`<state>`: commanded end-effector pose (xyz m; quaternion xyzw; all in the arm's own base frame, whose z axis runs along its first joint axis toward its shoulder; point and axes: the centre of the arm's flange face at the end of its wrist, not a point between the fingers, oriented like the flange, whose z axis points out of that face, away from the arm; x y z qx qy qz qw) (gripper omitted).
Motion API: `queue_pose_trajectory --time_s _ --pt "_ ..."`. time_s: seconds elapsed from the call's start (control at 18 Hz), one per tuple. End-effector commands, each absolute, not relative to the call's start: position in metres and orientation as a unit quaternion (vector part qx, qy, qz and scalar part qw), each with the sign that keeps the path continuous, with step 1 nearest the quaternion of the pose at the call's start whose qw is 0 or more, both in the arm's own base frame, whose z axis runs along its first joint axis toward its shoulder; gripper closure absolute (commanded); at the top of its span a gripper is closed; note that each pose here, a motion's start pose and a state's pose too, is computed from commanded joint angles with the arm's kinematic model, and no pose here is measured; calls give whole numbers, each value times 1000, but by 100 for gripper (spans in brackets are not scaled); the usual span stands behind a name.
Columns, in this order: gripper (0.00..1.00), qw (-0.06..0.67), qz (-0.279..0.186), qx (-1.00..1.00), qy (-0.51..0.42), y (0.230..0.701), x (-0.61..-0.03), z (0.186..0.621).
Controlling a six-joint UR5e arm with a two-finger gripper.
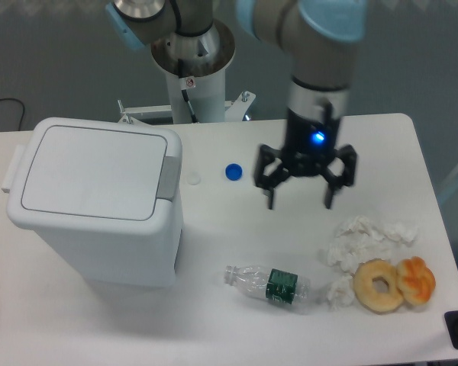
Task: Close the trash can
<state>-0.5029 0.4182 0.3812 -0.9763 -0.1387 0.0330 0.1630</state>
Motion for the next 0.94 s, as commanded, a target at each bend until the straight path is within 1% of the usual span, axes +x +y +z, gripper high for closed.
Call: queue_pose_trajectory --time_s 0.11,0.28,0.44,0.78,0.94 --pt "0 120 43 -989 -77 417 -513 352" --pt "0 77 47 -995 -37 414 -522 325" --pt "0 49 57 -997 -6 407 -528 325" --pt "0 -8 57 -997 58 400 -529 325" --pt "0 -9 58 -996 65 398 -529 327"
